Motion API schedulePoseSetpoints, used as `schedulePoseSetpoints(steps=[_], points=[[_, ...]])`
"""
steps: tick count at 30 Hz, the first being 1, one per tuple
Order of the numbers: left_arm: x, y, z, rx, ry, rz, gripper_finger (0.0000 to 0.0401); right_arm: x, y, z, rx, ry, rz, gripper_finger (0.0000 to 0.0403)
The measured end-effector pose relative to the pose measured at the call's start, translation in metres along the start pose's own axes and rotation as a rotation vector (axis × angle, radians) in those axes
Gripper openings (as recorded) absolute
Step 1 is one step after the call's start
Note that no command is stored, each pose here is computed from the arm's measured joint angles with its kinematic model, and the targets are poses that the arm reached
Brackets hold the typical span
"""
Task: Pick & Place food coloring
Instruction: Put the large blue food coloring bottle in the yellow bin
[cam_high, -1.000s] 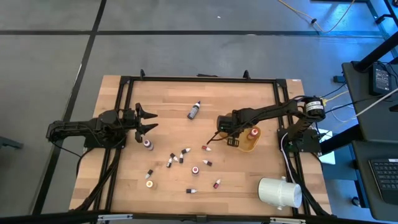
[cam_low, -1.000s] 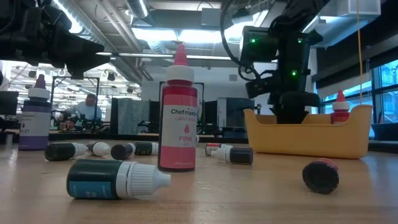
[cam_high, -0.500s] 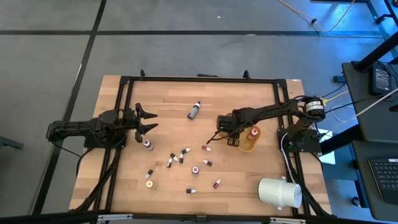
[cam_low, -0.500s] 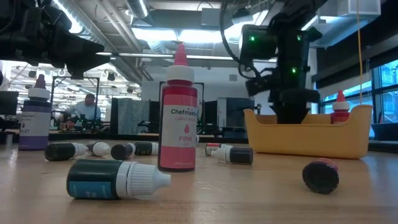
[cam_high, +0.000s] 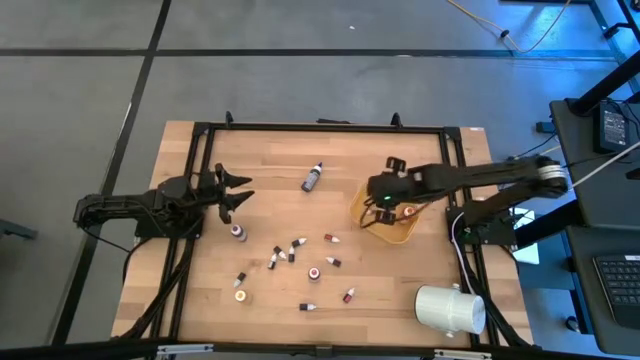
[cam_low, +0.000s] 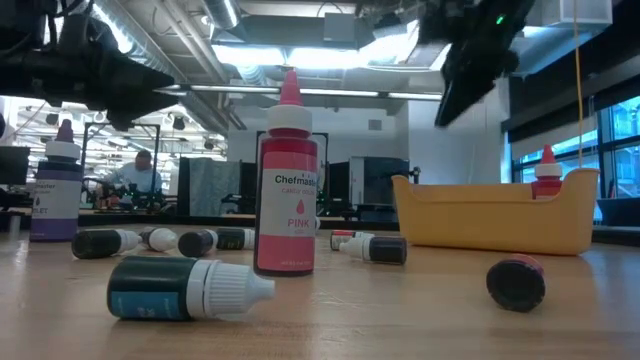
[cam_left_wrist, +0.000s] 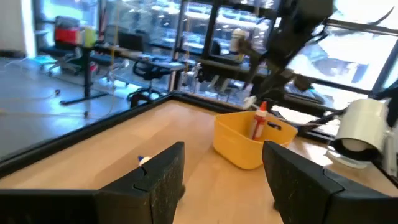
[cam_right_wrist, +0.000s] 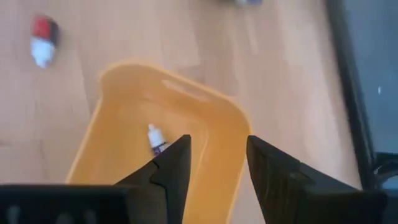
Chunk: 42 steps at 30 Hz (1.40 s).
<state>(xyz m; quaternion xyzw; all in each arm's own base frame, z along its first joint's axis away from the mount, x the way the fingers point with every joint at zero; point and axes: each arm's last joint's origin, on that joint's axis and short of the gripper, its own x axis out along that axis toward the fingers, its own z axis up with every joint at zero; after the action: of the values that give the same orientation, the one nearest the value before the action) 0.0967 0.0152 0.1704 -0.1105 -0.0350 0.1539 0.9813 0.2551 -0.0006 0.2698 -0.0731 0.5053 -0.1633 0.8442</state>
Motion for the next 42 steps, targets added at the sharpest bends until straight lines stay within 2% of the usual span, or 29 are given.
schedulePoseSetpoints(steps=[5,11,20,24,30,36,39,42], points=[[0.004,-0.002,0.015,0.009,0.013,0.019,0.0212,-0.029,-0.015,-0.01,0.048,-0.201,0.023,0.0157],[0.023,-0.006,0.043,0.093,0.089,0.091,0.0212,-0.04,-0.026,-0.013,0.095,-0.363,0.007,0.0157],[0.082,0.006,0.064,0.205,0.292,0.285,0.0212,-0.039,-0.041,-0.007,0.102,-0.423,-0.046,0.0157],[0.108,0.013,0.065,0.201,0.37,0.272,0.0212,-0.038,-0.047,-0.005,0.119,-0.437,-0.069,0.0157],[0.139,0.016,0.063,0.155,0.33,0.237,0.0212,-0.036,-0.052,-0.004,0.184,-0.439,-0.075,0.0157],[0.148,0.019,0.054,0.154,0.343,0.243,0.0212,-0.034,-0.052,-0.003,0.128,-0.438,-0.094,0.0157],[0.15,0.021,0.049,0.194,0.37,0.239,0.0212,-0.028,-0.05,-0.001,0.101,-0.415,-0.097,0.0157],[0.152,0.021,0.045,0.148,0.379,0.25,0.0218,-0.019,-0.048,0.002,0.097,-0.397,-0.094,0.0157]])
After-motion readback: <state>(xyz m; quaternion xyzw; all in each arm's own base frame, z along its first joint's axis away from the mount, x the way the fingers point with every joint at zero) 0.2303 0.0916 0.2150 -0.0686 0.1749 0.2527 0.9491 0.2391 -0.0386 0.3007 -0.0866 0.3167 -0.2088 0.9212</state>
